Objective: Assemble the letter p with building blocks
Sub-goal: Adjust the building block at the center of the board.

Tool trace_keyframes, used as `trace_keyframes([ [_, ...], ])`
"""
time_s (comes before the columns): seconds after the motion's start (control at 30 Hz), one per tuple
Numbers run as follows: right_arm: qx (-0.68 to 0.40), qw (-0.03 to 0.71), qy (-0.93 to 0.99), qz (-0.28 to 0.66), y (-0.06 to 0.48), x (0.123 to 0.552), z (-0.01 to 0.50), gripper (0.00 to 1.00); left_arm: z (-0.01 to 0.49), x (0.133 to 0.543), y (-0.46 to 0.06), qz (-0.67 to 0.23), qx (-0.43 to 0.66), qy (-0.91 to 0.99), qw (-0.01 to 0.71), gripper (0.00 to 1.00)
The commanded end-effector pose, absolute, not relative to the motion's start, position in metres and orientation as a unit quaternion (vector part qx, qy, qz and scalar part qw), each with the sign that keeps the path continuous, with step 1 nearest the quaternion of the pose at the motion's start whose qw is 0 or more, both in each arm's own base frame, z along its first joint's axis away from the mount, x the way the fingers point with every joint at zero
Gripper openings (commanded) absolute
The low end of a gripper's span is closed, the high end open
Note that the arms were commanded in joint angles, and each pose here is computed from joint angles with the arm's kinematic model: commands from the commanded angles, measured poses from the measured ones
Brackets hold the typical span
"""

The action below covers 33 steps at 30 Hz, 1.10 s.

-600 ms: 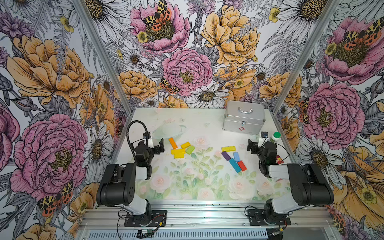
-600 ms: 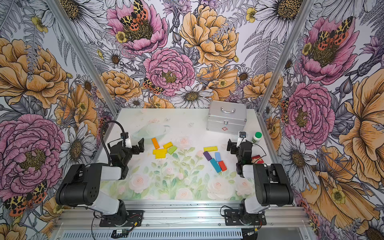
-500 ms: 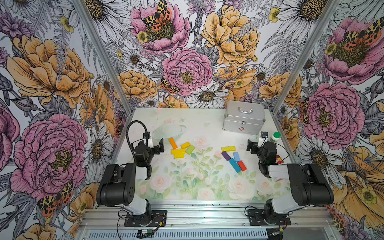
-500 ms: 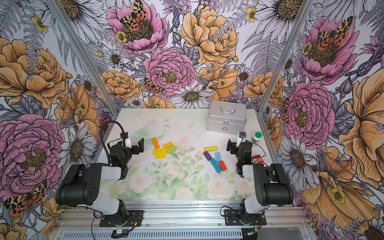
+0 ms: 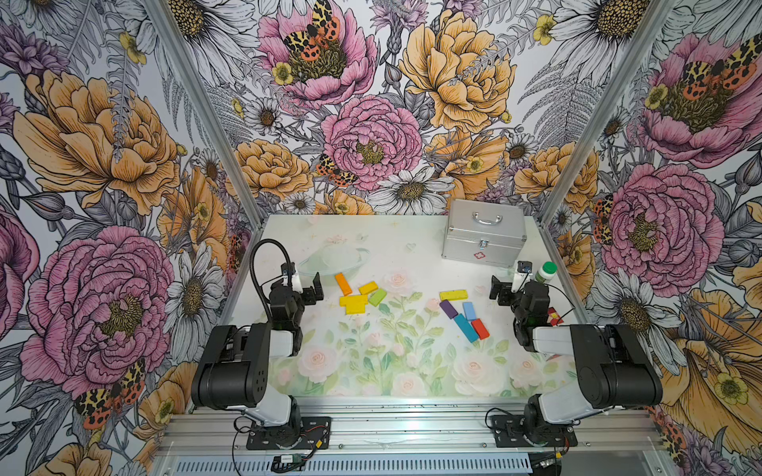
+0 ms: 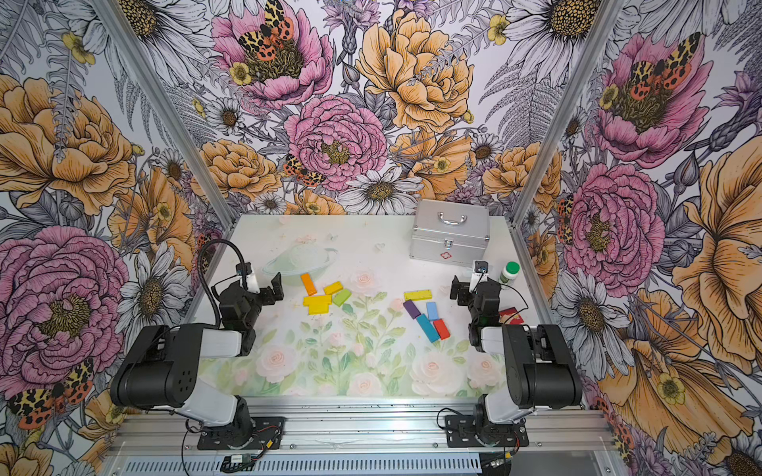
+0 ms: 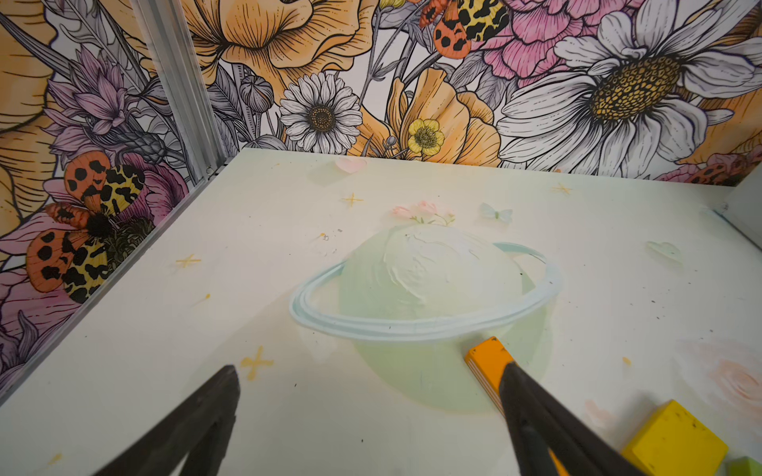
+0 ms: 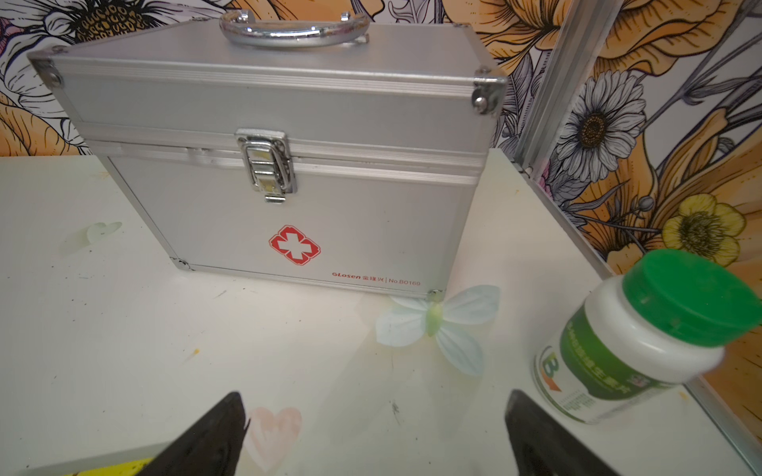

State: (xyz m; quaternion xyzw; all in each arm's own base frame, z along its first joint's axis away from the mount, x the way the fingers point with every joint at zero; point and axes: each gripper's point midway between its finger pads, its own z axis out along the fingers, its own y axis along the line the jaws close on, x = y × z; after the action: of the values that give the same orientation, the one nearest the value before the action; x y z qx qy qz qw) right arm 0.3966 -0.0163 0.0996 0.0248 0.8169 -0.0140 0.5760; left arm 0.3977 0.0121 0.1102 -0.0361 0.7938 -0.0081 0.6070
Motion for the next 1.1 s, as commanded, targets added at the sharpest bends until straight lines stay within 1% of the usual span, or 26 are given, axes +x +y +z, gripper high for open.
trace_keyframes([
  [0.0,0.022,0.589,0.808,-0.02,-0.018,0.405,0.109,0.99,0.117,0.404,0.016,0.004,-0.043,0.787,0.615,0.99],
  [0.07,0.022,0.591,0.806,-0.02,-0.018,0.404,0.11,0.99,0.117,0.403,0.016,0.005,-0.045,0.787,0.615,0.99],
  [0.13,0.009,0.595,0.803,-0.022,-0.012,0.402,0.116,0.97,0.12,0.4,0.022,0.016,-0.062,0.781,0.621,0.99],
  [0.23,-0.014,0.589,0.807,-0.044,0.003,0.395,0.144,0.97,0.143,0.381,0.026,0.038,-0.076,0.755,0.65,0.99],
  [0.33,-0.012,0.582,0.813,-0.015,0.018,0.386,0.18,0.98,0.168,0.36,0.03,0.058,-0.092,0.727,0.678,0.99],
  [0.4,0.002,0.583,0.813,0.012,0.026,0.38,0.199,0.99,0.18,0.352,0.031,0.054,-0.101,0.716,0.689,0.99],
  [0.47,0.013,0.576,0.816,0.041,0.036,0.378,0.212,0.99,0.193,0.345,0.032,0.028,-0.123,0.703,0.7,0.99],
  [0.57,0.029,0.544,0.835,0.077,0.053,0.38,0.219,0.99,0.213,0.345,0.019,-0.038,-0.131,0.691,0.71,0.99],
  [0.63,0.025,0.52,0.847,0.106,0.069,0.382,0.221,0.97,0.223,0.348,0.009,-0.078,-0.134,0.687,0.71,0.99],
  [0.7,0.007,0.506,0.853,0.127,0.089,0.385,0.223,0.97,0.232,0.353,-0.001,-0.114,-0.132,0.687,0.706,0.99],
  [0.8,-0.025,0.496,0.857,0.14,0.121,0.388,0.226,0.99,0.238,0.36,-0.015,-0.152,-0.125,0.699,0.687,0.99],
  [1.07,-0.108,0.46,0.869,0.143,0.194,0.4,0.222,0.99,0.239,0.383,-0.047,-0.229,-0.114,0.763,0.594,0.99],
])
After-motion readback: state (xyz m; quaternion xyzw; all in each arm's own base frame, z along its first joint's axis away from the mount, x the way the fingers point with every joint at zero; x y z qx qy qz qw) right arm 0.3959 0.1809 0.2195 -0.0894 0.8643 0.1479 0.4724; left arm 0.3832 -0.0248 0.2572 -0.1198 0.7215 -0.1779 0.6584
